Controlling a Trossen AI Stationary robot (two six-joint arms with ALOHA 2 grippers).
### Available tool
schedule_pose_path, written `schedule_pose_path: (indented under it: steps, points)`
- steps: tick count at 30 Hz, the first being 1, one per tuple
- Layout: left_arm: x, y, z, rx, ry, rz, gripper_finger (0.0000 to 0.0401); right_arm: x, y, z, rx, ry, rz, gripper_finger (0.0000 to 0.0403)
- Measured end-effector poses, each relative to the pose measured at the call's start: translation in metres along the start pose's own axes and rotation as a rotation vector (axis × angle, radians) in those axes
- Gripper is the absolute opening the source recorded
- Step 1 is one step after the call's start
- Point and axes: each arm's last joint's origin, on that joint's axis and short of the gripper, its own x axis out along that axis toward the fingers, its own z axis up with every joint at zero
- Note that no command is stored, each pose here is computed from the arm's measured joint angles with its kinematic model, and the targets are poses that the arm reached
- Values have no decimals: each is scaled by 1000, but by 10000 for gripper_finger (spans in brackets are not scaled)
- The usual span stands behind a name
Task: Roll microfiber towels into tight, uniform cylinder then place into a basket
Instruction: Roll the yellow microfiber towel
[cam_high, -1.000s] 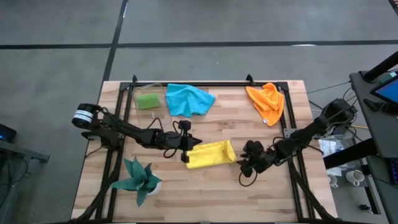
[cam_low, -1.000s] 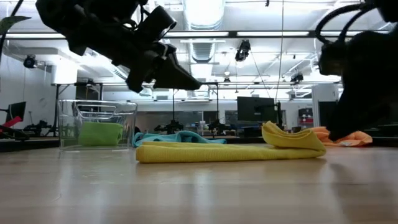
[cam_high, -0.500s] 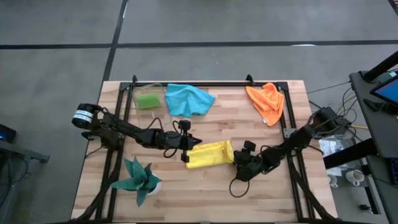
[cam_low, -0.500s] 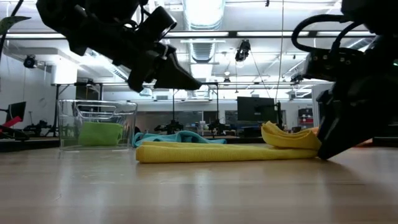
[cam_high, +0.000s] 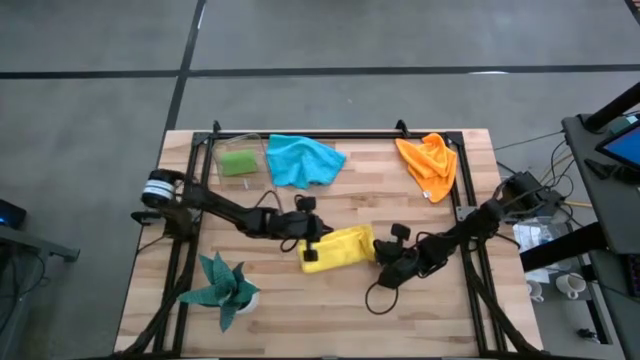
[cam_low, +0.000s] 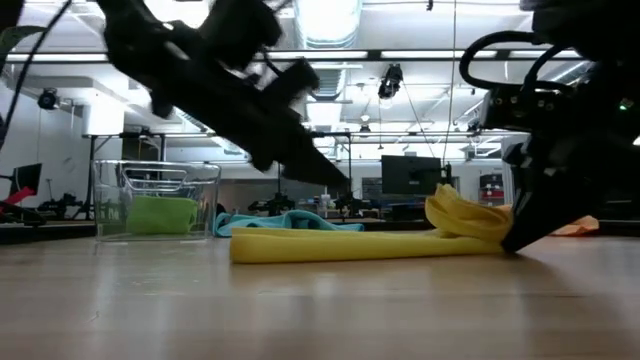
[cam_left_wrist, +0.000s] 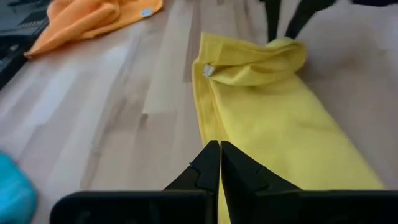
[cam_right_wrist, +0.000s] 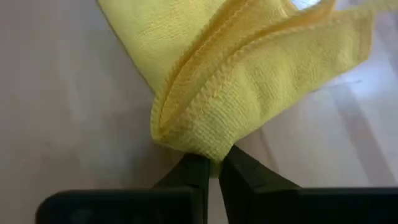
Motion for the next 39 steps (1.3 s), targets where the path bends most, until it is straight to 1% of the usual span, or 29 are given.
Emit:
schedule_pose_path:
  steps: [3, 5, 9, 11, 12, 14, 17, 19, 23, 28, 31, 34, 39]
  points:
    - [20, 0, 3, -15, 6, 30, 0, -2, -2, 3, -57, 33, -31, 13]
    - [27, -1, 10, 21, -17, 36, 0, -4, -3, 5, -85, 39, -62, 12]
    - [25, 1, 34, 73, -164, 69, 0, -6, -3, 9, -160, 24, -99, 10]
    - [23, 5, 42, 89, -257, 96, 0, -7, -2, 11, -207, 5, -116, 10]
    - [23, 8, 43, 101, -272, 105, 0, -7, -2, 12, -228, 1, -122, 10]
    - [28, 15, 43, 110, -271, 86, 0, -6, -3, 13, -260, -9, -141, 10]
    - [38, 22, 36, 117, -267, -19, 0, -5, -6, 15, -297, -17, -172, 10]
    - [43, 24, 34, 114, -285, -27, 0, -3, -9, 17, -310, -16, -188, 9]
    - [49, 28, 42, 116, -333, -11, 0, 1, -17, 23, -328, -4, -215, 9]
    - [54, 33, 48, 170, -279, -4, 0, 9, -32, 32, -308, 10, -259, 9]
    - [56, 41, 48, 169, -238, -3, 0, 12, -37, 35, -287, 15, -269, 9]
    - [61, 49, 41, 157, -194, -5, 0, 12, -37, 35, -289, 17, -266, 9]
    - [72, 54, 33, 118, -195, 5, 0, 12, -36, 37, -280, 0, -257, 9]
